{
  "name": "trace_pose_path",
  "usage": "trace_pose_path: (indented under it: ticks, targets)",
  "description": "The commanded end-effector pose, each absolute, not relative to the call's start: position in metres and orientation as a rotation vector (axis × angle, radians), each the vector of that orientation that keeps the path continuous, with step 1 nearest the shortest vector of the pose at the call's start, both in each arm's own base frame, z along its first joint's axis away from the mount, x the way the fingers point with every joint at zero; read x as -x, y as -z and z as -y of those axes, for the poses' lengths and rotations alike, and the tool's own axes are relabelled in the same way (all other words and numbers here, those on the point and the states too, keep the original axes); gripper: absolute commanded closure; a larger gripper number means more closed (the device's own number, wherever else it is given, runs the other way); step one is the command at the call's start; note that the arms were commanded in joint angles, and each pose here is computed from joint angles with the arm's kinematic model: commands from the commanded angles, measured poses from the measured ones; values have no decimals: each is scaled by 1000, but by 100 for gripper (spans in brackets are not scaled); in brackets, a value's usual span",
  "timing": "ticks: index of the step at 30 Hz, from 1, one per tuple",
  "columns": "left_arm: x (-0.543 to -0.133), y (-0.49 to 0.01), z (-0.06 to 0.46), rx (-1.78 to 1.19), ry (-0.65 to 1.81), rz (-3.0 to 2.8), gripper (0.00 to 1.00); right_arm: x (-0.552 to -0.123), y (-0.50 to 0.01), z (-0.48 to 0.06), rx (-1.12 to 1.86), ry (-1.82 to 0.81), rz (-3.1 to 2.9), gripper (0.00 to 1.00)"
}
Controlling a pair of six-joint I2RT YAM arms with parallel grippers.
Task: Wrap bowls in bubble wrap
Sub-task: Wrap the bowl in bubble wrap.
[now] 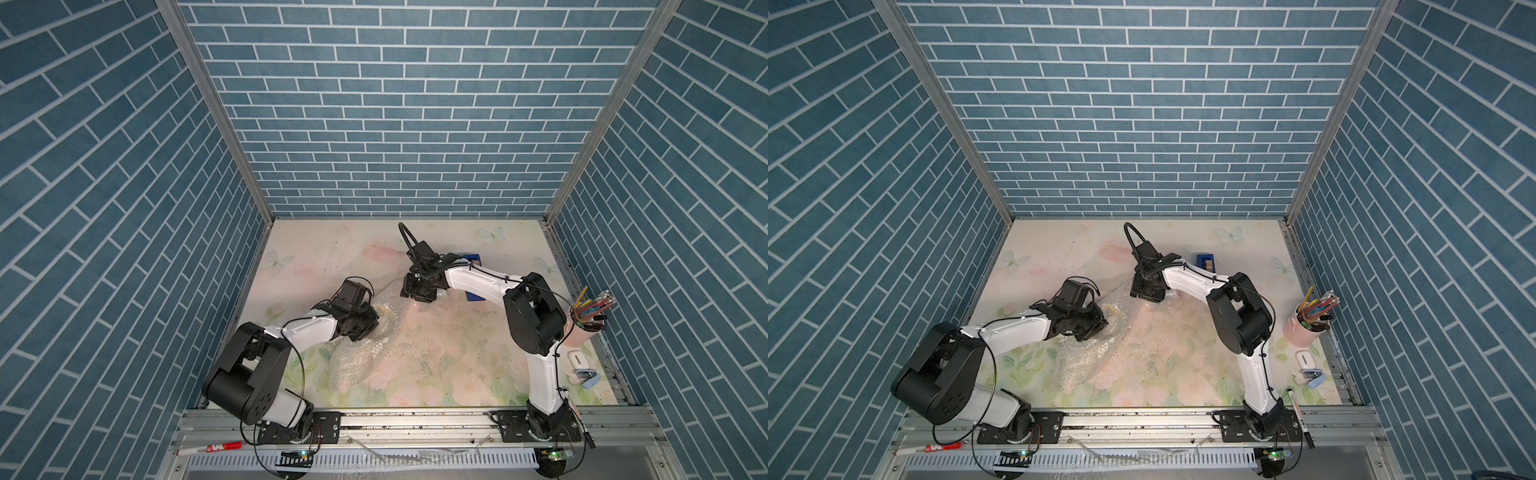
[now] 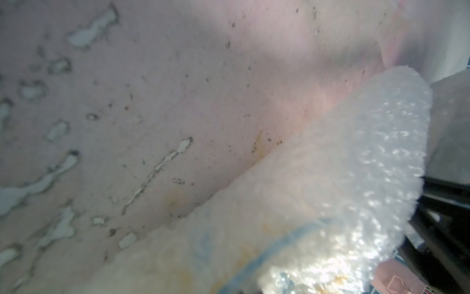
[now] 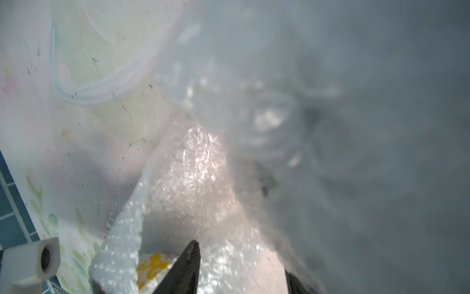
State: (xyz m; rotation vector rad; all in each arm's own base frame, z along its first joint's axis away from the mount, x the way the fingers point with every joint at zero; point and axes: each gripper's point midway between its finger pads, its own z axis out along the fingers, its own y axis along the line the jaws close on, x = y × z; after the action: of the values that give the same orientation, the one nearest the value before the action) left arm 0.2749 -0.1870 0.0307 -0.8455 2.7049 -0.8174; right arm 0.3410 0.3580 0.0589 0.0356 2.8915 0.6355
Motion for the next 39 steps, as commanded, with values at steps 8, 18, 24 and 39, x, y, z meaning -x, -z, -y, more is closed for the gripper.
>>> trace_pose_path:
  ticks: [8, 18, 24, 39]
  targets:
    - [-263, -16, 178, 865, 736, -2771, 87, -365, -15, -342, -186, -423, -2940, 52]
    - [-263, -15, 178, 866, 733, -2772, 87, -368, -2, -334, -166, -373, -2968, 82]
    - [-262, -14, 178, 863, 732, -2776, 87, -375, -52, -343, -52, -499, -2839, 92]
    - [-267, -18, 181, 861, 746, -2773, 87, -387, -9, -317, -77, -176, -2969, 60]
